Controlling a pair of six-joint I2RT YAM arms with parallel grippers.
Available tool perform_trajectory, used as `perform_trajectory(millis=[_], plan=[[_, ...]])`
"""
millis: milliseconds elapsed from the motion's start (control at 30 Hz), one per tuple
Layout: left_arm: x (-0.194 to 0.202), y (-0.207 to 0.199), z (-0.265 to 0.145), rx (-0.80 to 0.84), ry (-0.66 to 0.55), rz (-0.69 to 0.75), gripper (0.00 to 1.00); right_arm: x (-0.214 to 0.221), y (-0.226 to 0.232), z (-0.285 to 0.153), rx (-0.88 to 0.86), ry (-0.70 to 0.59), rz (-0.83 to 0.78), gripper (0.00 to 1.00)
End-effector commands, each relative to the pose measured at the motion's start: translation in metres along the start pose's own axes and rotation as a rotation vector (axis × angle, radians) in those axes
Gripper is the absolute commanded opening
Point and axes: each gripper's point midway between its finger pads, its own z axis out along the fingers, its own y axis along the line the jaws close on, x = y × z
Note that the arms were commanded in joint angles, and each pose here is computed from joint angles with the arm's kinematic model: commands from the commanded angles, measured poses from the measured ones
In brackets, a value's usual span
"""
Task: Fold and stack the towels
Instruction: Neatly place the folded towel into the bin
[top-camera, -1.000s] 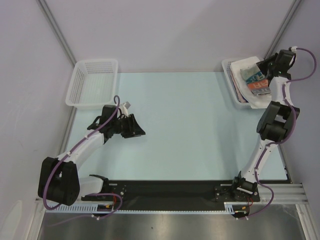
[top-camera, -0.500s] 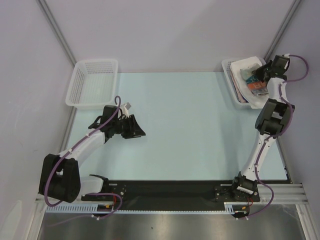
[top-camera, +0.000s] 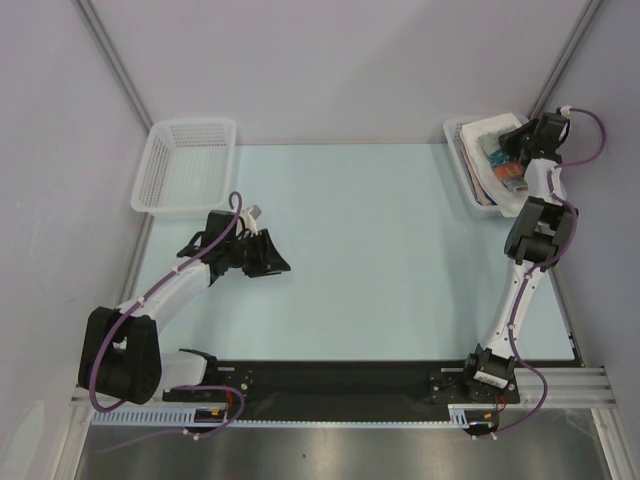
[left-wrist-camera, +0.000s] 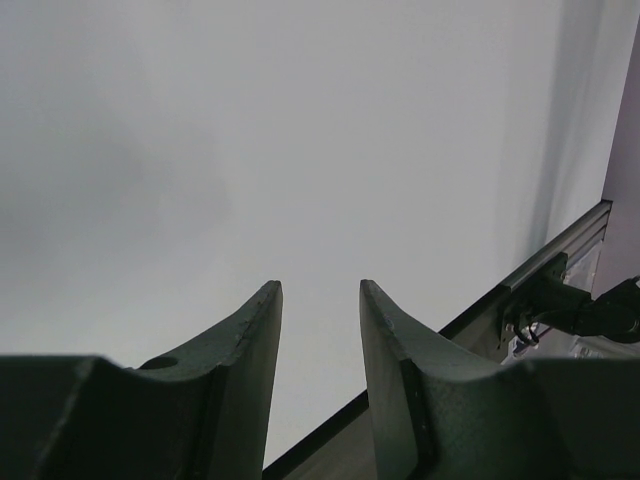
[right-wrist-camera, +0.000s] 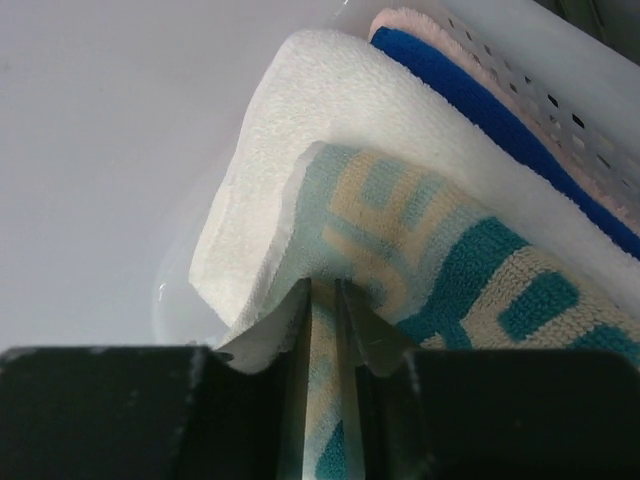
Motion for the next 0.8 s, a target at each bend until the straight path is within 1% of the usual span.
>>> perform_trajectory(millis=[0, 67, 200, 267, 300, 333, 367, 400, 433, 467, 500, 533, 567, 600, 633, 667, 700, 733, 767], plan=[[-0.012, -0.001, -0.003, -0.004, -0.044, 0.022, 0.42, -0.038, 0.024, -0.011, -0.061, -0.129, -0.013, 0.26], [-0.016, 0.000, -0.006, -0.019, -0.061, 0.028, 0.42, -0.050, 0.031, -0.013, -0.094, -0.170, 0.006, 0.32], [-0.020, -0.002, -0.008, -0.029, -0.070, 0.044, 0.43, -0.062, 0.049, -0.020, -0.139, -0.175, 0.001, 0.43], [-0.021, -0.002, -0.009, -0.035, -0.068, 0.051, 0.43, -0.078, 0.067, -0.037, -0.168, -0.193, 0.003, 0.46], [-0.023, -0.003, -0.010, -0.035, -0.076, 0.058, 0.43, -0.086, 0.077, -0.046, -0.180, -0.206, -0.001, 0.53], [-0.026, -0.006, -0.014, -0.033, -0.090, 0.066, 0.44, -0.088, 0.083, -0.054, -0.173, -0.196, 0.004, 0.58], [-0.029, -0.008, -0.016, -0.035, -0.103, 0.075, 0.44, -0.103, 0.107, -0.076, -0.206, -0.224, -0.012, 0.63], [-0.032, -0.007, -0.019, -0.047, -0.116, 0.085, 0.45, -0.107, 0.117, -0.086, -0.213, -0.223, -0.014, 0.70], [-0.037, -0.011, -0.022, -0.042, -0.130, 0.094, 0.45, -0.107, 0.125, -0.095, -0.220, -0.211, -0.017, 0.73], [-0.039, -0.014, -0.024, -0.039, -0.137, 0.100, 0.45, -0.108, 0.148, -0.120, -0.234, -0.196, -0.026, 0.77], [-0.042, -0.016, -0.026, -0.037, -0.145, 0.110, 0.45, -0.101, 0.151, -0.128, -0.214, -0.173, -0.045, 0.91], [-0.046, -0.020, -0.028, -0.031, -0.157, 0.117, 0.45, -0.095, 0.161, -0.142, -0.217, -0.153, -0.066, 0.99], [-0.048, -0.023, -0.031, -0.023, -0.165, 0.123, 0.46, -0.081, 0.161, -0.152, -0.187, -0.108, -0.074, 1.00], [-0.051, -0.025, -0.032, -0.022, -0.174, 0.127, 0.46, -0.083, 0.191, -0.189, -0.223, -0.131, -0.109, 0.99], [-0.055, -0.029, -0.036, -0.016, -0.192, 0.136, 0.46, -0.053, 0.171, -0.187, -0.171, -0.067, -0.121, 1.00], [-0.058, -0.032, -0.040, -0.013, -0.206, 0.142, 0.47, -0.041, 0.171, -0.199, -0.164, -0.050, -0.121, 1.00], [-0.060, -0.034, -0.041, -0.014, -0.215, 0.148, 0.47, -0.040, 0.201, -0.242, -0.234, -0.079, -0.146, 1.00], [-0.063, -0.037, -0.045, -0.011, -0.224, 0.155, 0.47, -0.003, 0.173, -0.239, -0.185, -0.006, -0.146, 1.00], [-0.066, -0.039, -0.046, -0.012, -0.230, 0.160, 0.47, 0.008, 0.177, -0.255, -0.190, -0.011, -0.157, 1.00]])
